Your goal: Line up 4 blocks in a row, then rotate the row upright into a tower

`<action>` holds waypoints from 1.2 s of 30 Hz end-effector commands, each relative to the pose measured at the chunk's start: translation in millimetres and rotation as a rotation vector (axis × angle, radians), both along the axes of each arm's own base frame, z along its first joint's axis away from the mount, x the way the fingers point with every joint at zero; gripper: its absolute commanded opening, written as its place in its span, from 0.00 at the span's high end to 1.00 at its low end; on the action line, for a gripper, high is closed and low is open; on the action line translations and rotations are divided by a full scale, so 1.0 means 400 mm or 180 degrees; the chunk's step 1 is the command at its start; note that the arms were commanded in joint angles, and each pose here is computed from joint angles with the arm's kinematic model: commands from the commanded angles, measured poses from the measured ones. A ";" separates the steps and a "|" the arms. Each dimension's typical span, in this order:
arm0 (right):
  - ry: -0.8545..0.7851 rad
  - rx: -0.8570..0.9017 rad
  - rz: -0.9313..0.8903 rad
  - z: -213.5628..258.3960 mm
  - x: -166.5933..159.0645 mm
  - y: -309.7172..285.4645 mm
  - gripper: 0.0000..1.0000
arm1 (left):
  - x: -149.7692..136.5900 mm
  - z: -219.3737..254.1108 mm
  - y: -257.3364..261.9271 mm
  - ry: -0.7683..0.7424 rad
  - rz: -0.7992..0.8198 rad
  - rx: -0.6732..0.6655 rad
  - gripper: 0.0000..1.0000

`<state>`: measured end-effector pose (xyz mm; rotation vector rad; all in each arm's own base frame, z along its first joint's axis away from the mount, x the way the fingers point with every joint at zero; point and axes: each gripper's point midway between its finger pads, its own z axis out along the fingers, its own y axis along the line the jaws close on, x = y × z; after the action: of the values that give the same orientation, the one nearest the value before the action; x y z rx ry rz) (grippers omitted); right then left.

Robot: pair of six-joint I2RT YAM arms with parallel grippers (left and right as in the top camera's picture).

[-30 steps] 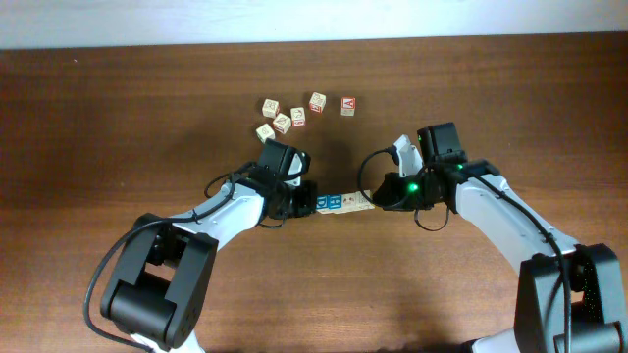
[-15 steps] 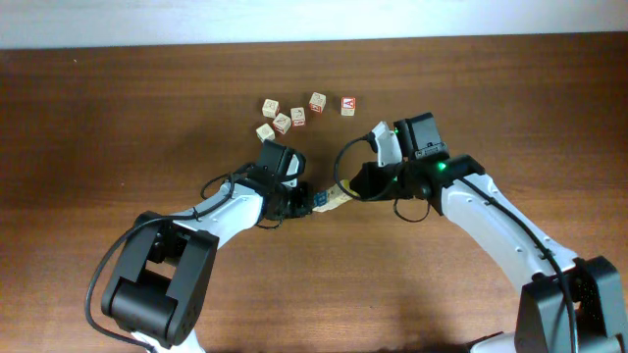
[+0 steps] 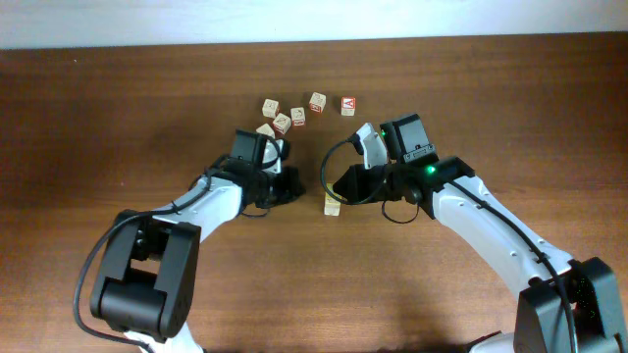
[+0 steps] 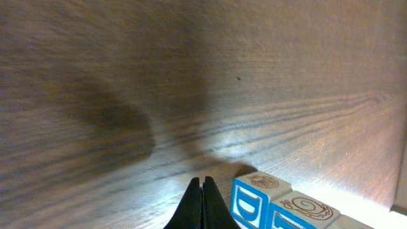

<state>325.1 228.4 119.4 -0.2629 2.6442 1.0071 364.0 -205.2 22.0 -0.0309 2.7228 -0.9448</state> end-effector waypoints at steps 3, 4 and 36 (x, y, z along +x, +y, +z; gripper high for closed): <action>0.0115 -0.0135 -0.0033 -0.031 -0.004 -0.004 0.96 | 0.024 0.017 0.021 -0.0053 0.0044 -0.0049 1.00; 0.0116 -0.0136 -0.0033 -0.020 -0.003 -0.004 0.96 | 0.024 0.017 0.021 -0.0054 0.0044 -0.0048 1.00; -0.1132 -0.1597 -0.1405 0.563 -0.441 -0.532 0.01 | 0.043 0.444 0.461 -0.1268 0.1342 0.0574 0.01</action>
<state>147.4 19.3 343.4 0.0364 2.4247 0.1603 381.9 -23.4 192.8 -0.3406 2.3087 -0.5335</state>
